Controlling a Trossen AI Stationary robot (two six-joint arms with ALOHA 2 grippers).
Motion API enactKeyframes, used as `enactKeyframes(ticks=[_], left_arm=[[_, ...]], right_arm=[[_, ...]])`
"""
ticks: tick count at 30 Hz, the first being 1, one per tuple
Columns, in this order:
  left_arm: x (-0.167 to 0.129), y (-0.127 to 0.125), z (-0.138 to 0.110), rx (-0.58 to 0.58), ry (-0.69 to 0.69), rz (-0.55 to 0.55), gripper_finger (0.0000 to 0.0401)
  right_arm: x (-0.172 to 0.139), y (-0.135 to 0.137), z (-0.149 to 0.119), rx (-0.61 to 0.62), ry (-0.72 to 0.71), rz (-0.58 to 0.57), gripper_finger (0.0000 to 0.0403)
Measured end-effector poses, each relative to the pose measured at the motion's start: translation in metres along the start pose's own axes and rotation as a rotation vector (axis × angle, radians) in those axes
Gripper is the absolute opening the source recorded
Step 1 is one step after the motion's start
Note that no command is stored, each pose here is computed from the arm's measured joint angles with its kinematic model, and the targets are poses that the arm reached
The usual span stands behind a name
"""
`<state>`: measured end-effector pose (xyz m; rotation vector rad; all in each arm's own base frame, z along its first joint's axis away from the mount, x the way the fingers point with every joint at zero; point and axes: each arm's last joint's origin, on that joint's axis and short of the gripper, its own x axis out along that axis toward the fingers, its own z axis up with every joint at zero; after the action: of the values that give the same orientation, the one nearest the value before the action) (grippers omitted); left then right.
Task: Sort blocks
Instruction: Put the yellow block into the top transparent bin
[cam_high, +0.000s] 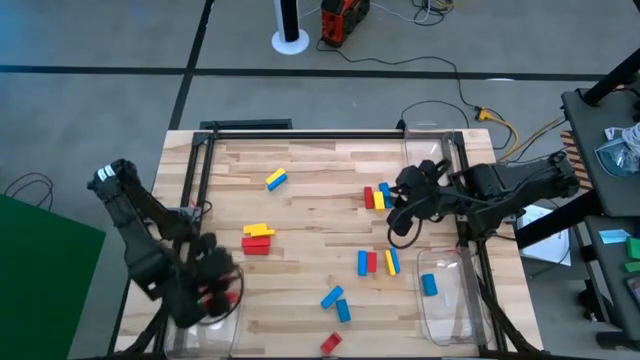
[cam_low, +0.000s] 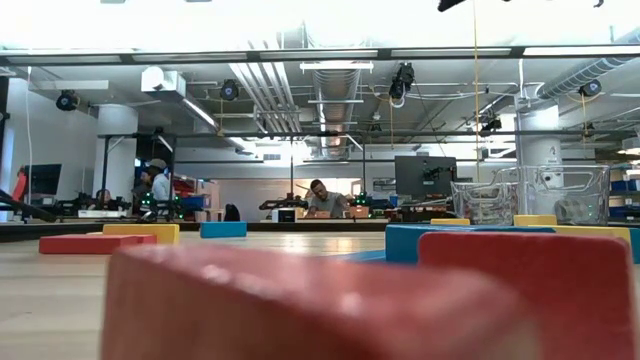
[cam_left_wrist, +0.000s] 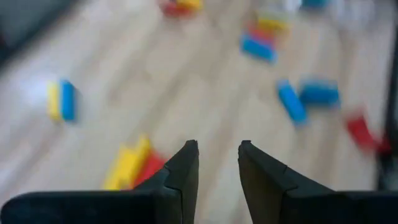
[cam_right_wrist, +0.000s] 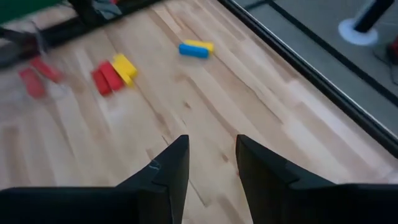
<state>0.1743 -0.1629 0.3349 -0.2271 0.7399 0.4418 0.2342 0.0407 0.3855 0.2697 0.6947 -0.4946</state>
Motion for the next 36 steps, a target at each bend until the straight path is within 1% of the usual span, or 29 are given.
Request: enactKeyframes(ticks=[2, 4, 7, 9, 12, 15, 18, 20, 23, 26, 32, 36], left_arm=[[0.007, 0.006, 0.017, -0.022, -0.048, 0.049, 0.0087], [0.015, 0.012, 0.031, -0.038, -0.056, 0.082, 0.0084], [0.029, 0.019, 0.049, -0.078, -0.076, 0.086, 0.0079], [0.039, 0.021, 0.057, -0.108, -0.115, 0.063, 0.0075], [0.052, 0.019, 0.064, -0.140, -0.181, -0.026, 0.0068], [0.065, 0.022, 0.062, -0.172, -0.228, -0.101, 0.0062], [0.076, 0.031, 0.055, -0.218, -0.252, -0.122, 0.0059], [0.081, 0.042, 0.052, -0.250, -0.264, -0.123, 0.0059], [0.081, 0.063, 0.053, -0.302, -0.289, -0.092, 0.0059], [0.077, 0.085, 0.059, -0.327, -0.327, -0.058, 0.0059], [0.065, 0.130, 0.076, -0.294, -0.353, -0.076, 0.0059], [0.058, 0.160, 0.083, -0.283, -0.373, -0.088, 0.0059]], right_arm=[[0.002, 0.000, 0.007, -0.008, -0.026, 0.041, 0.0128], [0.005, -0.002, 0.014, -0.006, -0.044, 0.085, 0.0131], [0.009, -0.006, 0.022, -0.007, -0.061, 0.143, 0.0137], [0.013, -0.009, 0.027, -0.010, -0.065, 0.163, 0.0140], [0.017, -0.014, 0.031, -0.017, -0.057, 0.188, 0.0145], [0.022, -0.017, 0.034, -0.036, -0.053, 0.193, 0.0150], [0.030, -0.018, 0.035, -0.048, -0.041, 0.177, 0.0155], [0.035, -0.018, 0.036, -0.046, -0.035, 0.169, 0.0158], [0.046, -0.016, 0.040, -0.038, -0.047, 0.164, 0.0163], [0.062, -0.011, 0.046, -0.035, -0.074, 0.172, 0.0166], [0.101, -0.002, 0.061, 0.002, -0.140, 0.260, 0.0163], [0.125, 0.006, 0.066, -0.008, -0.149, 0.258, 0.0157]])
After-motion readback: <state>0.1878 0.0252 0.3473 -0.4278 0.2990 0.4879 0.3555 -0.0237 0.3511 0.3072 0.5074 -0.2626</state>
